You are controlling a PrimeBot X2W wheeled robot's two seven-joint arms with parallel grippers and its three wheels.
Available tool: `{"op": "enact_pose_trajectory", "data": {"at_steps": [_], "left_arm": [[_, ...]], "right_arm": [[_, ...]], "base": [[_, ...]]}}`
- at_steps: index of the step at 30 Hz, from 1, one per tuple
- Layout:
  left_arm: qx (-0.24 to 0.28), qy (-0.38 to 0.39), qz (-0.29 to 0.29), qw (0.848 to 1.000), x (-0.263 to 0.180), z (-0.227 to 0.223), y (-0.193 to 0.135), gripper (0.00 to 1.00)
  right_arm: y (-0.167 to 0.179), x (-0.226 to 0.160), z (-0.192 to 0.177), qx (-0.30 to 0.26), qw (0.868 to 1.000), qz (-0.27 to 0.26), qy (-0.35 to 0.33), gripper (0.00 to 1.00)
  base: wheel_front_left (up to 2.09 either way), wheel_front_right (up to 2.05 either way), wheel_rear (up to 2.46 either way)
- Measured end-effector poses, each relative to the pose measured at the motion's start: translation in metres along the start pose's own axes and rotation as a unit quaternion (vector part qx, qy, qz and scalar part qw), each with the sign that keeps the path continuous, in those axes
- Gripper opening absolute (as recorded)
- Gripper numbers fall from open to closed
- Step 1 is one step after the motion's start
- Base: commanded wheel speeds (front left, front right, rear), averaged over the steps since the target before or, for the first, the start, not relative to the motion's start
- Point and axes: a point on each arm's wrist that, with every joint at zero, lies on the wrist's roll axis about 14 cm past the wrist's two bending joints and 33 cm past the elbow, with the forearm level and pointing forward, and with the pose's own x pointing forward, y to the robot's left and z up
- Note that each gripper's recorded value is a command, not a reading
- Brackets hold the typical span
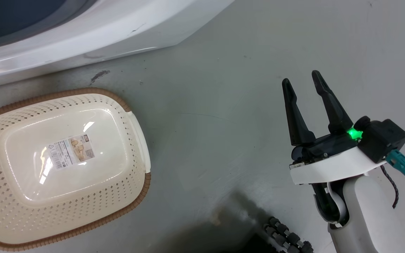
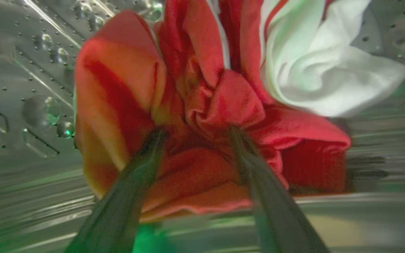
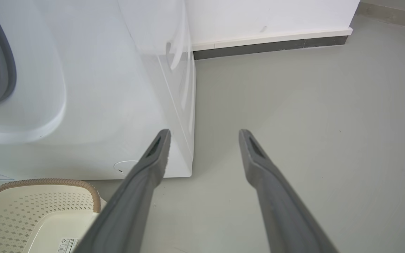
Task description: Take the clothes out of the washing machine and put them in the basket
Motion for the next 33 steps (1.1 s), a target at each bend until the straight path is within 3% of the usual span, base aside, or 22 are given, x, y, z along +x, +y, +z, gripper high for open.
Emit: {"op": "enact_pose_trajectory", "data": {"at_steps": [1,2,7,13,22,33], "left_arm": [[-0.002,0.002,0.002,1.000,0.000,0.000,0.000,0.30],[-0.003,0.002,0.004,1.000,0.000,0.000,0.000,0.00],[-0.003,-0.030,0.024,0.999,-0.005,0.003,0.005,0.00],[-0.014,-0.144,0.044,0.989,-0.035,0.040,0.015,0.00],[-0.056,-0.301,0.034,0.951,-0.100,0.071,0.015,0.00],[-0.132,-0.398,0.004,0.908,-0.195,0.040,0.014,0.00]], "right_arm": [[0.000,0.001,0.000,0.001,1.000,0.000,-0.001,1.00],[0.000,0.001,0.000,0.003,1.000,0.000,0.000,1.00],[0.000,0.001,0.000,0.007,1.000,0.000,0.000,1.00],[0.002,0.002,0.008,0.010,1.000,0.004,-0.010,1.00],[0.006,-0.009,0.032,0.000,0.999,0.007,-0.037,1.00],[0.017,-0.060,0.058,-0.003,0.998,0.013,-0.069,1.00]], "base": [[0.00,0.00,0.00],[0.00,0.00,0.00],[0.00,0.00,0.00],[0.00,0.00,0.00],[0.00,0.00,0.00],[0.00,0.00,0.00]]}}
